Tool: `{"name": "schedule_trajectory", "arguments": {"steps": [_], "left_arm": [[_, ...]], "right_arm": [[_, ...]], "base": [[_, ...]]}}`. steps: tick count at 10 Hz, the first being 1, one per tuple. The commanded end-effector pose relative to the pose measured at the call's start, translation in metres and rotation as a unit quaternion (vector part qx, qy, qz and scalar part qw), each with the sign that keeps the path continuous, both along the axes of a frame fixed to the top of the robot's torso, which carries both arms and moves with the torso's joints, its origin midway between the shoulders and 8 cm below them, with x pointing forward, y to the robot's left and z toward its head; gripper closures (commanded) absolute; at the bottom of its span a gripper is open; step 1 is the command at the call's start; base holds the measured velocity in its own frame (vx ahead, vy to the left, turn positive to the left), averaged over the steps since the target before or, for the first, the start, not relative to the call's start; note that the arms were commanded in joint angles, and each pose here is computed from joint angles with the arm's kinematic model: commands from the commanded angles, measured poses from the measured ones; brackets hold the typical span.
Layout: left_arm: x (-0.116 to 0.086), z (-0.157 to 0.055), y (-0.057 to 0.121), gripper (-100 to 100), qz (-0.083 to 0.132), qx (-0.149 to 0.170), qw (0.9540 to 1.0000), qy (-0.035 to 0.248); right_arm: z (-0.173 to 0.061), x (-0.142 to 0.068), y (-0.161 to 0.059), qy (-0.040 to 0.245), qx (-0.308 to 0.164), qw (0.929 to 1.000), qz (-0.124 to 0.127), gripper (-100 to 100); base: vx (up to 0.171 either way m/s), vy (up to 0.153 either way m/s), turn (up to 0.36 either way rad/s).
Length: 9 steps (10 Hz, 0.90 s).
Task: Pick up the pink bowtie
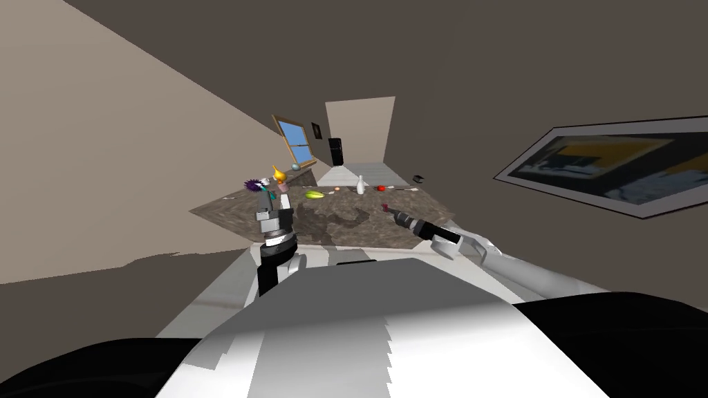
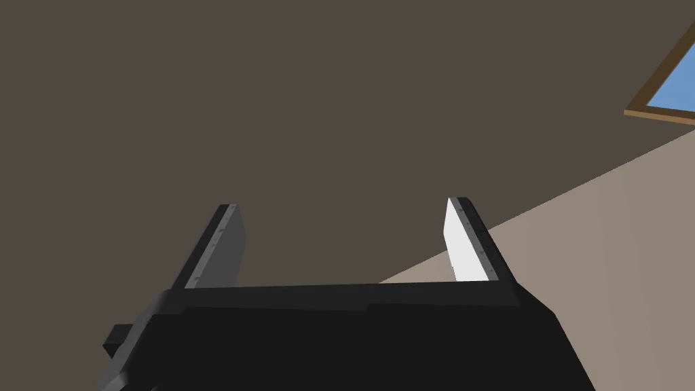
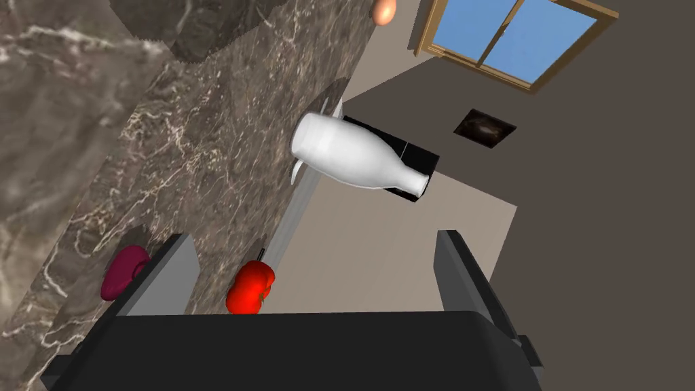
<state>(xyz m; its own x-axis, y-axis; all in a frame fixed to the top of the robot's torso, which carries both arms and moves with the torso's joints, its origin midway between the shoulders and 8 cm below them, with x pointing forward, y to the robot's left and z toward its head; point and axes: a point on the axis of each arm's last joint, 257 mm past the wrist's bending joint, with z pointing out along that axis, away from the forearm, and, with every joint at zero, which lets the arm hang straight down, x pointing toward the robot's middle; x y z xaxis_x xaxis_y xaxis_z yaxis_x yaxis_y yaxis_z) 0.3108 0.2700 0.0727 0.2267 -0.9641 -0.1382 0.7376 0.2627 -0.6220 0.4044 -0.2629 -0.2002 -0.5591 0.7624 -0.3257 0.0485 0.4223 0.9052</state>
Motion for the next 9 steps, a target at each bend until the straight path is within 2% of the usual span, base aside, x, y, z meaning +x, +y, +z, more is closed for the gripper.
{"name": "schedule_trajectory", "arguments": {"steps": [1,2,3,4,6,7,8,9], "left_arm": [[0.000,0.000,0.000,0,0.000,0.000,1.0000,0.000],[0.000,0.000,0.000,0,0.000,0.000,1.0000,0.000],[0.000,0.000,0.000,0,0.000,0.000,1.0000,0.000],[0.000,0.000,0.000,0,0.000,0.000,1.0000,0.000],[0.000,0.000,0.000,0,0.000,0.000,1.0000,0.000],[0.000,0.000,0.000,0,0.000,0.000,1.0000,0.000],[0.000,0.000,0.000,0,0.000,0.000,1.0000,0.000],[0.000,0.000,0.000,0,0.000,0.000,1.0000,0.000]], "right_arm": [[-0.011,-0.004,-0.010,0.017,-0.023,0.9996,0.000,-100],[-0.026,-0.009,-0.024,0.044,-0.042,0.9981,-0.007,-100],[-0.026,-0.009,-0.027,0.044,-0.052,0.9977,-0.005,-100],[-0.040,-0.014,-0.040,0.071,-0.068,0.9951,-0.013,-100],[-0.039,-0.015,-0.045,0.072,-0.080,0.9942,-0.010,-100],[-0.052,-0.021,-0.061,0.097,-0.101,0.9899,-0.019,-100],[-0.051,-0.021,-0.064,0.098,-0.108,0.9892,-0.017,-100],[-0.062,-0.029,-0.081,0.123,-0.129,0.9836,-0.026,-100]], "base": [[0.006,-0.021,0.086],[0.013,-0.023,0.121],[0.012,-0.018,0.110],[0.019,-0.017,0.232],[0.011,-0.017,0.028],[0.017,-0.013,0.177],[0.014,-0.020,0.138],[0.027,-0.019,0.217]]}}
